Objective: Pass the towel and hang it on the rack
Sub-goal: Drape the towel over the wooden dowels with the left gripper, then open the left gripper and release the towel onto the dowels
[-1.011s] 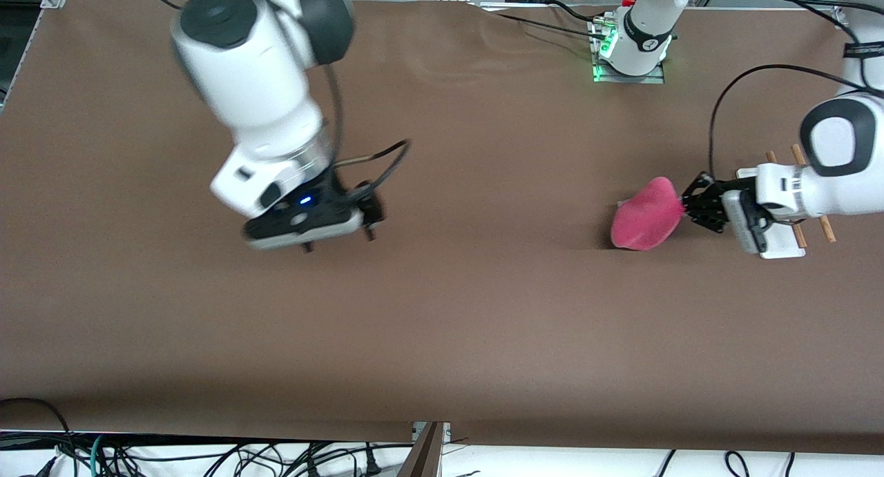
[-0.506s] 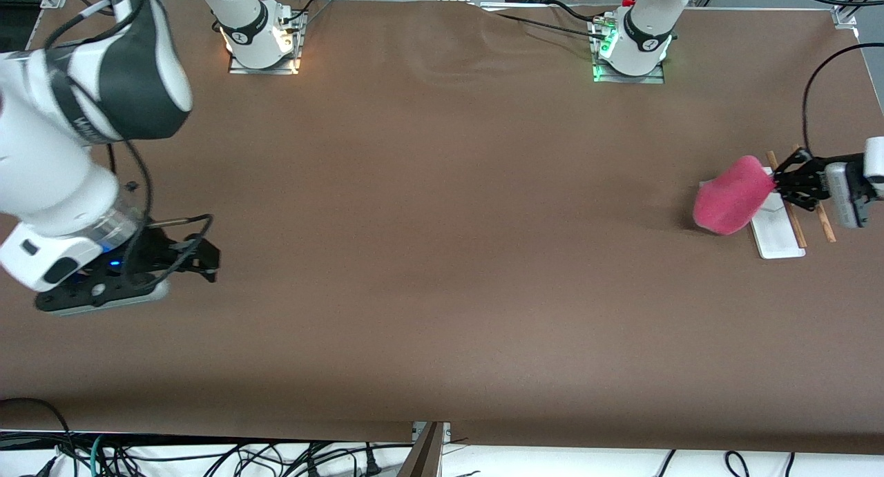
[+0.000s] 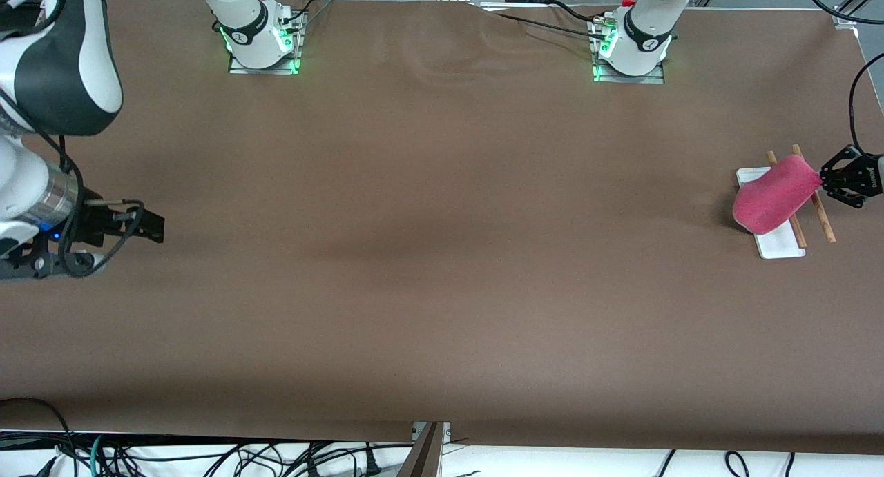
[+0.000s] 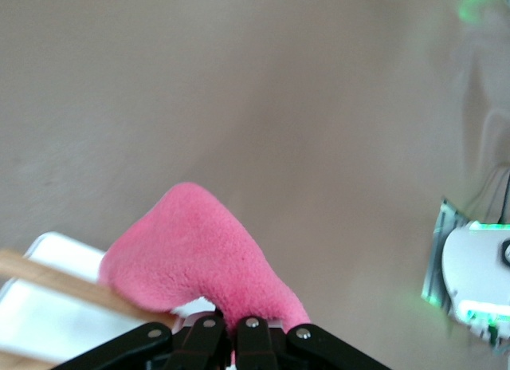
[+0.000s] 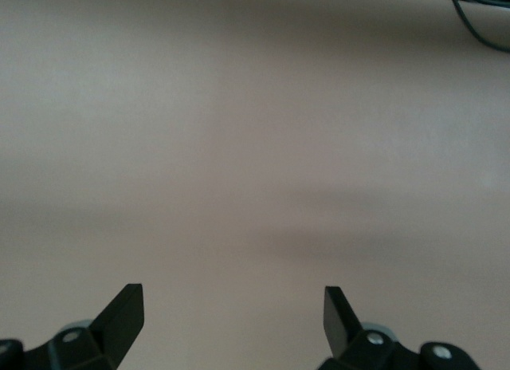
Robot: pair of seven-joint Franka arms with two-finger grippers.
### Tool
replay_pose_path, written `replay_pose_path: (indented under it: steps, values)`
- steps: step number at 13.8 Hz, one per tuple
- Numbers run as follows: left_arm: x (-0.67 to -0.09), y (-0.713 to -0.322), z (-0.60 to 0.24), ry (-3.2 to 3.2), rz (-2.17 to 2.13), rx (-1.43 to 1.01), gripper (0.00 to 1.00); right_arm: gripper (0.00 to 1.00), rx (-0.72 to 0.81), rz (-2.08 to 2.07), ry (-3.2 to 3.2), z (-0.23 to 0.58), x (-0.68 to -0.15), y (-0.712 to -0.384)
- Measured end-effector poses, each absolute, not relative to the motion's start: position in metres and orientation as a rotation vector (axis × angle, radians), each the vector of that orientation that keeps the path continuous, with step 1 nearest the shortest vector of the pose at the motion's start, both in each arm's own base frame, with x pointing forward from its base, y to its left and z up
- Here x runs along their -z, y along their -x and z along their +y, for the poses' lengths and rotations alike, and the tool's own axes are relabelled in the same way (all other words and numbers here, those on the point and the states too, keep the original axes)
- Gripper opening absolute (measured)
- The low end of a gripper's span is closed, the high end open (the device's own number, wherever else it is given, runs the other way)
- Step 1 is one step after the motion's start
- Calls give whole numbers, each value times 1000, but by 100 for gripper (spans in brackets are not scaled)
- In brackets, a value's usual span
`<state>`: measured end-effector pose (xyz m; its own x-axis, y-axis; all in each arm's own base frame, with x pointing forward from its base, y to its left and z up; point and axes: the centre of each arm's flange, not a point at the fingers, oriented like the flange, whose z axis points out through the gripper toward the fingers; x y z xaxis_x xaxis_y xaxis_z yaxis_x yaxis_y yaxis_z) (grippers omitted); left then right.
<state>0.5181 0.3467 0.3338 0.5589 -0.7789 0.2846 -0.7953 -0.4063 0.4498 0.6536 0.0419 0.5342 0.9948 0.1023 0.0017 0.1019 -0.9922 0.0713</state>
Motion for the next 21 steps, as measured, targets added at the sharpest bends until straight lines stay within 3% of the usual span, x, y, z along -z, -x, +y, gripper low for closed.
replay_pose_path:
  steps: [5, 9, 14, 21]
  values:
    - [-344, -515, 386, -2244, -1281, -11, 3, 100, -34, 53, -3067, -5, -570, -598]
    - [-340, -495, 414, -2238, -1289, -30, 3, 100, -71, 84, -3066, 8, -598, -575]
    - [-309, -475, 440, -2198, -1304, -41, 3, 100, -57, 138, -3065, 14, -603, -569]
    - [-274, -475, 472, -2175, -1415, -115, 3, 100, -73, 202, -3065, 35, -605, -572]
